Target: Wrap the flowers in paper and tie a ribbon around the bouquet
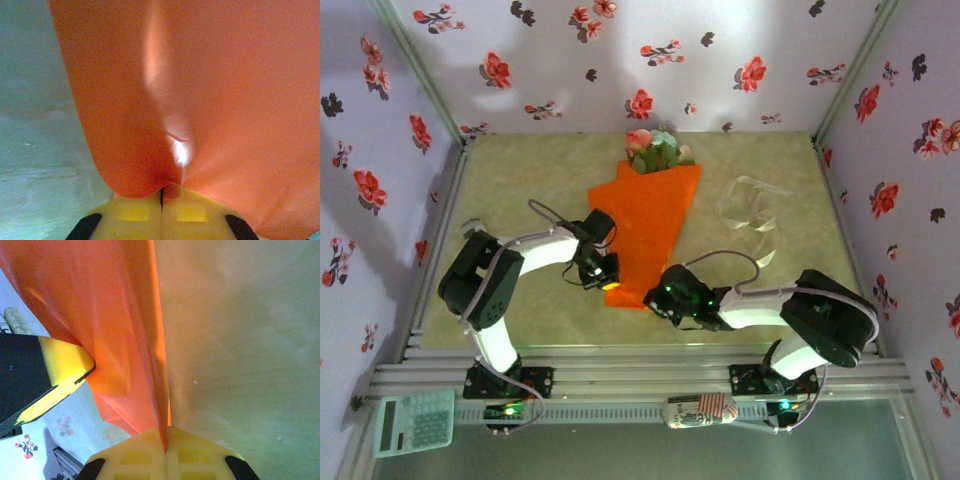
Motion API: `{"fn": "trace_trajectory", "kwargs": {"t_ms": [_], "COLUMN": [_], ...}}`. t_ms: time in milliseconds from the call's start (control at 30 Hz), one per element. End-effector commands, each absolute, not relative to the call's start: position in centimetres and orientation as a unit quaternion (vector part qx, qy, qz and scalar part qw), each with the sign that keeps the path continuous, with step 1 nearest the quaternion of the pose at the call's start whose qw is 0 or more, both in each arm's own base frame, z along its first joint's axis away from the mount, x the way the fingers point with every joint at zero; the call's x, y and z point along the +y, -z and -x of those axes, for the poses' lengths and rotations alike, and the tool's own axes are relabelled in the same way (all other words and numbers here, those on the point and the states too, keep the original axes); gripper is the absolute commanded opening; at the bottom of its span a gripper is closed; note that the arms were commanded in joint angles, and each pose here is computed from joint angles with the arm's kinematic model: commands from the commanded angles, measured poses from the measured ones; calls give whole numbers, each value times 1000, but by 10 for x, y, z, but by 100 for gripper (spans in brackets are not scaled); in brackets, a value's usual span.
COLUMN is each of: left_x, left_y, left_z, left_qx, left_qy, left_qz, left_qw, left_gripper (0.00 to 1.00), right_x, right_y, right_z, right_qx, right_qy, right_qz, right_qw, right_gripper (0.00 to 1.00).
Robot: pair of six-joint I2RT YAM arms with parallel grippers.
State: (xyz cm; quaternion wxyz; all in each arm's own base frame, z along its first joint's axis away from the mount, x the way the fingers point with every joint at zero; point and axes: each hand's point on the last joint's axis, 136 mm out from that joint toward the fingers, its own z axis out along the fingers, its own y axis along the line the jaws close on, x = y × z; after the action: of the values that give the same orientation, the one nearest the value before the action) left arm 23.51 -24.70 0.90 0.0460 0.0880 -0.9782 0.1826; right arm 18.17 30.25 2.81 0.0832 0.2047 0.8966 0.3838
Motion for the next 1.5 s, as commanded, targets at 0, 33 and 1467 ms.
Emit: {"fn": "trace_trajectory", "kwargs": {"t_ms": [0, 33, 1467], "left_x": [-198, -198, -230], "left_y": [45, 45, -59], "left_z": [-202, -202, -232], "left_qx": [-991, -990, -975], "left_qy": [-48, -49, -149], "left_qz": [-96, -96, -162], "left_qw": [86, 86, -2], "left_gripper": [0, 0, 55], "right_x": [296, 296, 73], "right_y": [-25, -25, -127], "right_z": [-181, -180, -356], "right_qx": [899, 900, 905], "right_qy": [-370, -370, -71], "right_qz": [-213, -212, -387], "right_qw": [91, 88, 160], "right_gripper": [17, 33, 52]}}
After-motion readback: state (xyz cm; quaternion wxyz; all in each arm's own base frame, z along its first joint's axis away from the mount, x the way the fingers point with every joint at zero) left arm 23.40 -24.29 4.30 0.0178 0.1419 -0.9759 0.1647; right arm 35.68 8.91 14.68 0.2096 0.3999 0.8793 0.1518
